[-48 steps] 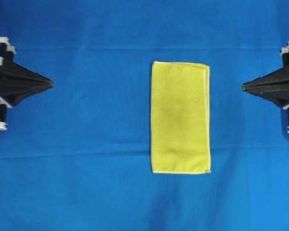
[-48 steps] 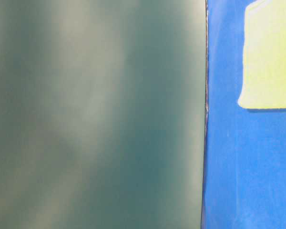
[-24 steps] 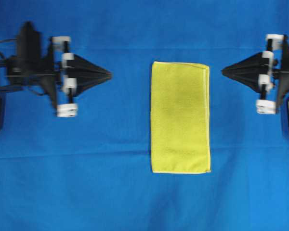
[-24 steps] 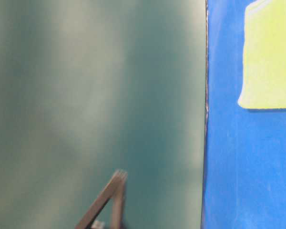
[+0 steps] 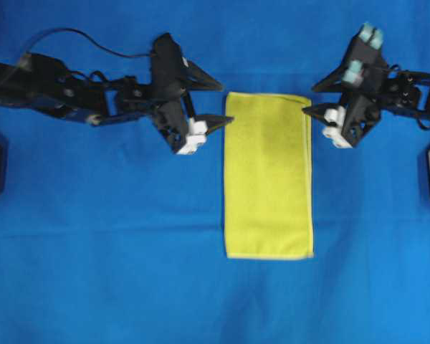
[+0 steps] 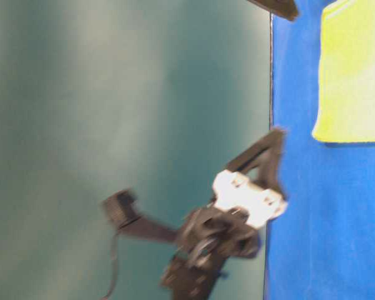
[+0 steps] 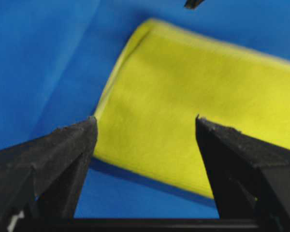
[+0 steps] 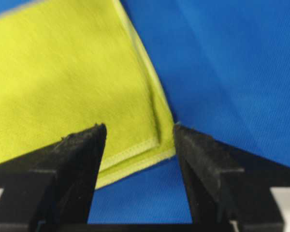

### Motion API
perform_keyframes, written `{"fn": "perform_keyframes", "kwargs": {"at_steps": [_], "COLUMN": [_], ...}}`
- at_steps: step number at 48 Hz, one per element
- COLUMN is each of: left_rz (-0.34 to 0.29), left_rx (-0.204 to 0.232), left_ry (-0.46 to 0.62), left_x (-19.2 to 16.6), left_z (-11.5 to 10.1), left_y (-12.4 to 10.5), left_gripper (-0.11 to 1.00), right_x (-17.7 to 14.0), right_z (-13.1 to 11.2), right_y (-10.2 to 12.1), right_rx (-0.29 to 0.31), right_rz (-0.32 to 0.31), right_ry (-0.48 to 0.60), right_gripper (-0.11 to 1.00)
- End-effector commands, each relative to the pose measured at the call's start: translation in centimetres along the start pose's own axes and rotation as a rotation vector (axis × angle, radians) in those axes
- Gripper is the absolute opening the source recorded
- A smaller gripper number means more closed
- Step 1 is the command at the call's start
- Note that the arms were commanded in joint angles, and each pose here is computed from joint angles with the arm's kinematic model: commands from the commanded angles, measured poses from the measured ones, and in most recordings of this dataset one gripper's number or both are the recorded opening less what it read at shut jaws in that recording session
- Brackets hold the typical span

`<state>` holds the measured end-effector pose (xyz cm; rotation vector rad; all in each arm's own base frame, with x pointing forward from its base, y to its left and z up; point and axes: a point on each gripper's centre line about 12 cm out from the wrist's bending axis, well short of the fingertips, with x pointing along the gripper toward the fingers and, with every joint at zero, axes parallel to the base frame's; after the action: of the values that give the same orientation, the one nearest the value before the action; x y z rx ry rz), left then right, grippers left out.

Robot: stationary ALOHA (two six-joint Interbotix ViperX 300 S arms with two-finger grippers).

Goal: Fold a vertical towel.
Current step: 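Move both grippers inward toward the far corners of the yellow towel, then grasp the far left and right corners of the towel with both grippers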

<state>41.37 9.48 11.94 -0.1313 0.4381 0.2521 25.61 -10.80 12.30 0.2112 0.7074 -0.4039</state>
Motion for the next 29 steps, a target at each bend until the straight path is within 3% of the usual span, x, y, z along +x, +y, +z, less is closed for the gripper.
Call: {"fn": "perform_keyframes", "kwargs": {"at_steps": [1,24,29], "left_rz": [0.006,0.048,0.047], "left_rx": [-0.003,-0.016,-0.018], "left_ry": [-0.016,0.061,0.081], "left_x": [1.3,5.0,5.0], "left_z": [0.5,-2.6,-2.9], "left_y": [0.3,2.3,2.3], "left_gripper": [0.77,0.76,0.72], "right_x": [1.0,3.6,3.6], "right_z": [0.6,-1.3,-1.4], "right_y": [-0.5,-1.5,-1.5], "right_rx": [0.006,0.020,0.016], "right_rz": [-0.012,-0.036,-0.035], "right_ry": [-0.015,0.047,0.052], "right_gripper": [0.60,0.59,0.52]}}
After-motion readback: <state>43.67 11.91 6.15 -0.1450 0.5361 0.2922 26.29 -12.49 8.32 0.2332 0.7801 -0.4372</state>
